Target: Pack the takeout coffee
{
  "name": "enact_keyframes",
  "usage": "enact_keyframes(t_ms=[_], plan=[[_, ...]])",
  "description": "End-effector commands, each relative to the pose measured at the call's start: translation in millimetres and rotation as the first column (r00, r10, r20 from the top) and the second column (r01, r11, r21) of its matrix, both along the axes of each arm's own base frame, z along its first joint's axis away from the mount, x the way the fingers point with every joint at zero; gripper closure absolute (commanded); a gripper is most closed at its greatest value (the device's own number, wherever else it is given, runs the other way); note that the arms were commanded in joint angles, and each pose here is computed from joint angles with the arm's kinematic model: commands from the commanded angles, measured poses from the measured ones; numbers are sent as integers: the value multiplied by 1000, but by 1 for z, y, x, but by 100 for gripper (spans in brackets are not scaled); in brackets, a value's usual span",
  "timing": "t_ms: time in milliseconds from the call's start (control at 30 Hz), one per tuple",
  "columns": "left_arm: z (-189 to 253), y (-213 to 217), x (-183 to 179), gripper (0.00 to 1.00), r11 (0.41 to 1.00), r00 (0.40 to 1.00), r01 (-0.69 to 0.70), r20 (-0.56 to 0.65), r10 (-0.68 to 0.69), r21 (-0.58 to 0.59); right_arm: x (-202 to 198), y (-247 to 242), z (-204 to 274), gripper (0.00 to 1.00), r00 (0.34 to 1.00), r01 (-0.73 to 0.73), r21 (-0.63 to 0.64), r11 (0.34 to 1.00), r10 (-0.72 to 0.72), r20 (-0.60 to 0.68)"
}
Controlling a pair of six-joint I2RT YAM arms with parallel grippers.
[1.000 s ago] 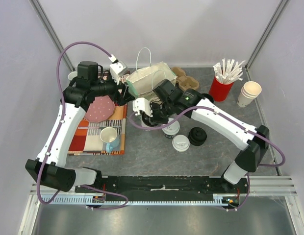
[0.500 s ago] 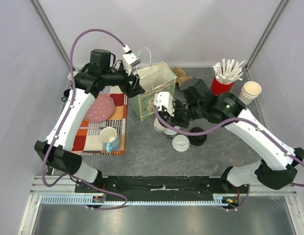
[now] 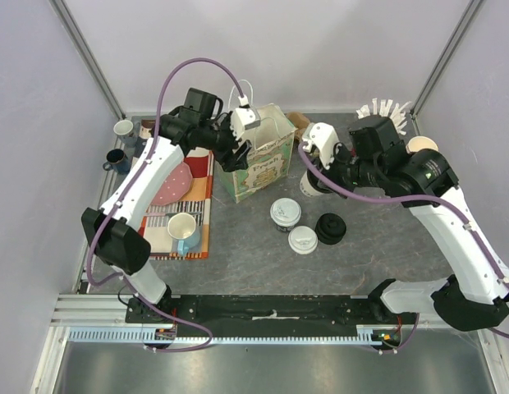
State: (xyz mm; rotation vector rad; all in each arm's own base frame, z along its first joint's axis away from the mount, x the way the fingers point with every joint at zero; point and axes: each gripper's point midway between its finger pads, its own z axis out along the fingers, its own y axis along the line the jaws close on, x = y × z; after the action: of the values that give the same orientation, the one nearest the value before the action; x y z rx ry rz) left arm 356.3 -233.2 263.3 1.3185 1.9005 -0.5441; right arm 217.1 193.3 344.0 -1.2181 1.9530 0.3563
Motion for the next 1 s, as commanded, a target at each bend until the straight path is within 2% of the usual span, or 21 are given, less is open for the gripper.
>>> enact_keyframes(t_ms=[0,200,233,300,333,400,433,467,667,967], plan=[[0,1,5,26,997,997,39,57,-43,68,15,-26,18,100,994,99,-1,995,-99,51],[-14,1,-2,46,992,998,55,24,-58,112,30,-35,23,100,991,119,-11,993,-118,68],[-16,2,-1,54,992,999,48,20,-50,117,31,-35,23,100,991,120,-14,993,-119,69],[-17,2,-1,61,992,999,31,12,-32,125,34,-36,21,100,990,124,-15,992,-123,66],[-17,3,-1,70,991,1000,22,5,-23,135,35,-36,22,100,990,123,-15,992,-122,68],[-16,1,-3,82,991,1000,0,-17,2,134,37,-34,25,100,990,117,-9,993,-116,75],[-13,3,-3,93,990,1000,-19,-13,21,140,39,-34,27,100,990,117,-7,993,-116,81],[-12,4,-5,98,989,999,-26,-17,29,145,40,-33,28,100,990,116,-4,993,-116,85],[8,19,-31,98,988,998,-55,-11,57,142,49,-28,42,100,987,111,19,994,-113,114],[18,23,-99,98,998,991,-44,-125,49,42,64,-13,54,100,986,71,41,997,-76,145]])
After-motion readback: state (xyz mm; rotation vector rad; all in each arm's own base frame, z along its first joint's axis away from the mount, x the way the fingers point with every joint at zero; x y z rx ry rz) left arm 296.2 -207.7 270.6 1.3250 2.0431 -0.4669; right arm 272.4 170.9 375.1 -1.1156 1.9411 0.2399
